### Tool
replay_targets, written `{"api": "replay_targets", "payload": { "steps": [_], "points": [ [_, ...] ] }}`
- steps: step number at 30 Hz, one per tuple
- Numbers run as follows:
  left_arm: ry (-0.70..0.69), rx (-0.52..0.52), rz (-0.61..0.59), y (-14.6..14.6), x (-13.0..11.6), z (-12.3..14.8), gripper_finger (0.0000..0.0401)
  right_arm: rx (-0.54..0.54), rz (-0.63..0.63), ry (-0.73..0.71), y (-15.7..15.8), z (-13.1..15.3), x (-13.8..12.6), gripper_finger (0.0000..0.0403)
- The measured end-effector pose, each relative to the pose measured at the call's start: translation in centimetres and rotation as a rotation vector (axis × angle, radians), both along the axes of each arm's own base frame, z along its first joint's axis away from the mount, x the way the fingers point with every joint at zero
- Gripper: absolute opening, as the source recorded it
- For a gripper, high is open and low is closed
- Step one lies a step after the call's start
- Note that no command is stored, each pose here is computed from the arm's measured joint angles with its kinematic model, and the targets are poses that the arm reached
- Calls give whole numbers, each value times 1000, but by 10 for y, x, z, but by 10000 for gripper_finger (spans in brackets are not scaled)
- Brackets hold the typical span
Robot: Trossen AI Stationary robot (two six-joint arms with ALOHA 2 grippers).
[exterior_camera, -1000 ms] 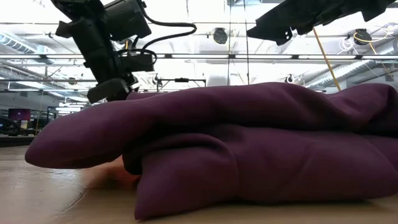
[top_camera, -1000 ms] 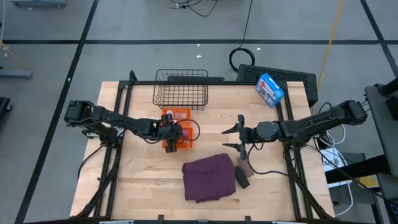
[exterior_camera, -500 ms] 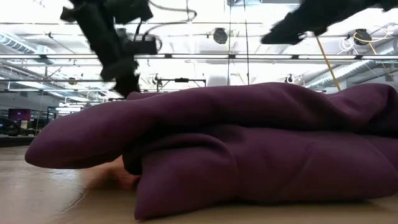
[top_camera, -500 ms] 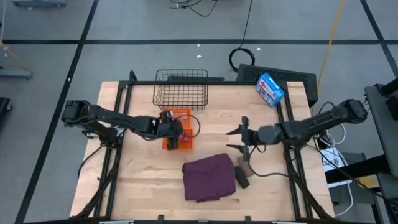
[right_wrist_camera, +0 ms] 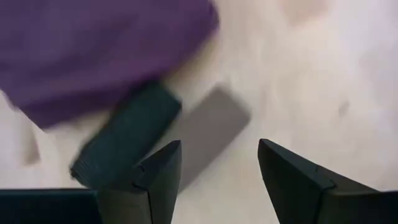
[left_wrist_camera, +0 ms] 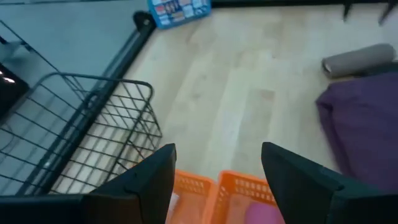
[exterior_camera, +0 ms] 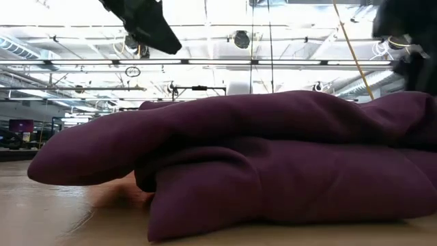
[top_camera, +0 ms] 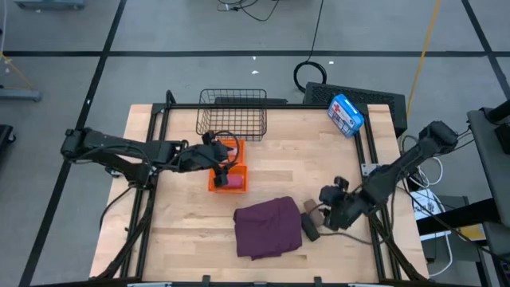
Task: Pick & place medical supplies in basket/bin
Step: Put the brown bandage into the bottom orange bin
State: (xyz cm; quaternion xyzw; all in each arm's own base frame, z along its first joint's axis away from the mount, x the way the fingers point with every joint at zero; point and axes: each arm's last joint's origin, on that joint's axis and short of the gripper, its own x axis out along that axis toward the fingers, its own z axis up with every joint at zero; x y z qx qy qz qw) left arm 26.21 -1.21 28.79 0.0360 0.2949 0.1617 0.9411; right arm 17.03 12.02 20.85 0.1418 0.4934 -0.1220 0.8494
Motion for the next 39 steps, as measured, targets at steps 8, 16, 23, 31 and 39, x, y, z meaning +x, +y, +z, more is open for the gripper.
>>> {"api": "replay_targets", "payload": {
  "steps": [8, 16, 23, 31, 39],
  "points": [
    [-21, -29, 39, 0, 1, -1, 246, 84, -64, 78, 22, -51, 7, 200],
    [-38, -70, 56, -3, 1, -1, 246, 100, -26, 41, 28, -58, 14, 216],
    [-58, -114, 87, -3, 1, 0, 246, 97, -19, 40, 28, -59, 14, 213],
    [-63, -119, 89, -3, 1, 0, 246, 101, -23, 7, 26, -65, 12, 140],
    [-74, -143, 104, -3, 1, 0, 246, 91, 80, -27, 22, -73, 11, 72]
  ]
}}
